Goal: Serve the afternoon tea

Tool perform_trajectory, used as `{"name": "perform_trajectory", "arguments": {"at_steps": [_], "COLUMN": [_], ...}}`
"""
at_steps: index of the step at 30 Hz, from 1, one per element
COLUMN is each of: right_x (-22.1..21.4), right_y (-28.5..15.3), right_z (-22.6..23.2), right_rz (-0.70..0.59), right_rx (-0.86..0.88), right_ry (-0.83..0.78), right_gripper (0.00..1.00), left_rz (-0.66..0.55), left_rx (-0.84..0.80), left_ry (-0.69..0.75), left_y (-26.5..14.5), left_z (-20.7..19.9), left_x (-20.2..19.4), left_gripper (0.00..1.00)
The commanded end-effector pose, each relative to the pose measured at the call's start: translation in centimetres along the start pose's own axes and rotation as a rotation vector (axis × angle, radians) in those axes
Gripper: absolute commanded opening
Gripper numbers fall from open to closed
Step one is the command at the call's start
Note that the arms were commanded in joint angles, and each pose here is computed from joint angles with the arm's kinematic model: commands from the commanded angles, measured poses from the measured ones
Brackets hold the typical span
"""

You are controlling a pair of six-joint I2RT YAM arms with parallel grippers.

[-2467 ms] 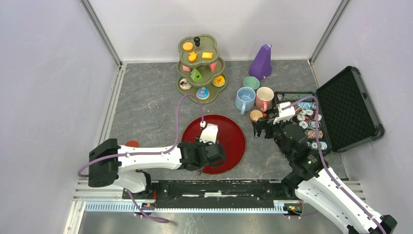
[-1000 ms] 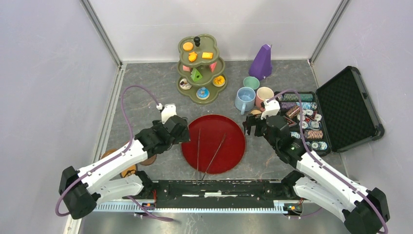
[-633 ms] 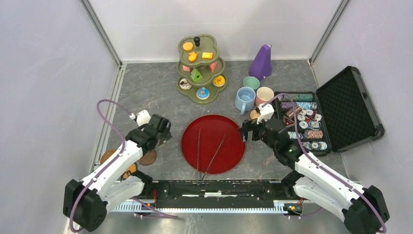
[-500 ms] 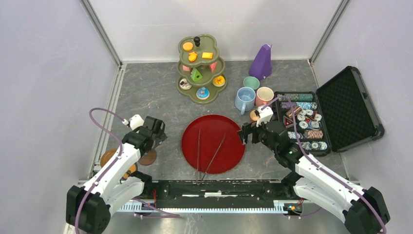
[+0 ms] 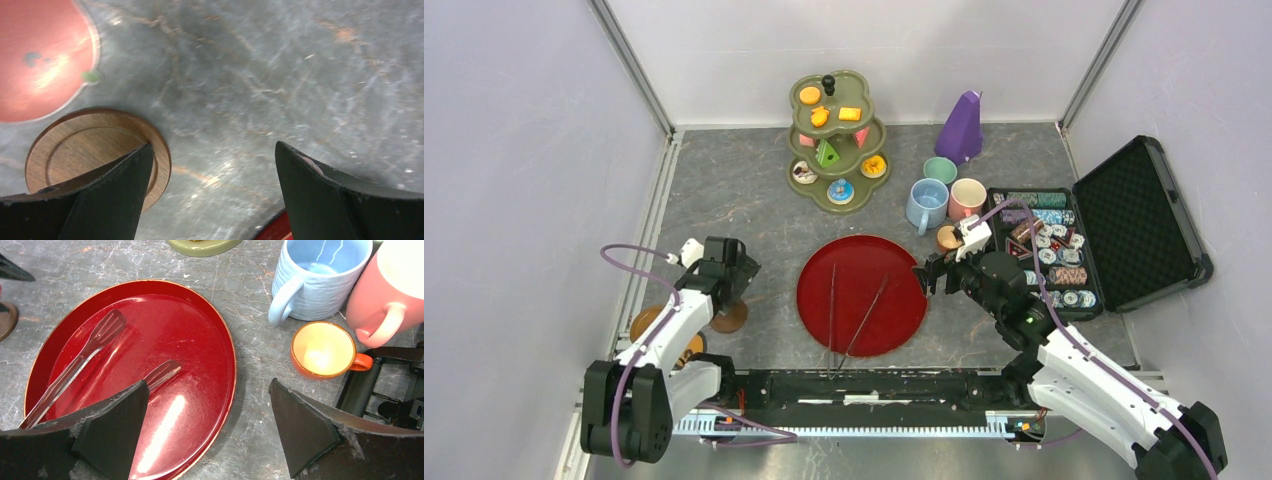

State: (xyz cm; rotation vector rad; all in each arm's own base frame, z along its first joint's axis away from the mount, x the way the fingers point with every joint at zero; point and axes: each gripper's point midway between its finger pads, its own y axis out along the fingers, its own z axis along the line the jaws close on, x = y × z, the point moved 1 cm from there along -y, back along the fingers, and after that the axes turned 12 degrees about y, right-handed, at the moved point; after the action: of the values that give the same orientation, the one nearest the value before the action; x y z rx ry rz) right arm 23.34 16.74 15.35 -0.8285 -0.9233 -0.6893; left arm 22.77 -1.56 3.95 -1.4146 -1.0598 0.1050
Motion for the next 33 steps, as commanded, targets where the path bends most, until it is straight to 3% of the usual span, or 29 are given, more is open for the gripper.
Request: {"name": "perform_trajectory", "arguments": {"at_steps": [1,6,14,22,33], "right_x": [1.7,1.5,1.5,1.8,1.9], "right_y": [-0.1,-0.2,-0.2,-0.4,0.0], "right_z": [0.5,-0.3,-0.7,-1.1,-2.1], "right_rz": [-0.039,-0.026,-0.023,-0.034,-0.008], "right_rx": [0.012,-0.036,-0.066,-0.099,-0.174], "right_ry": [-0.037,-0.046,-0.029,0.009,-0.013], "right_gripper": [0.98,0.98,0.98,0.98,0.98], "left_rz": [0.072,0.068,-0.01,-0.025,-0.127], "left_rx": [-0.216,-0.336,-0.419,-0.501,-0.492], "left_ry": [-0.069,-0.056,-0.068,-0.235,-0.206], "left_y": [1.4,2.0,5.3,10.5,13.6], "left_z": [-4.3,-8.0,-14.7,-17.7,-18.9], "left_x": [-1.3,0.0,5.8,10.7,17.6], "left_gripper": [0.96,0.97,0.91,0.86,0.87]}}
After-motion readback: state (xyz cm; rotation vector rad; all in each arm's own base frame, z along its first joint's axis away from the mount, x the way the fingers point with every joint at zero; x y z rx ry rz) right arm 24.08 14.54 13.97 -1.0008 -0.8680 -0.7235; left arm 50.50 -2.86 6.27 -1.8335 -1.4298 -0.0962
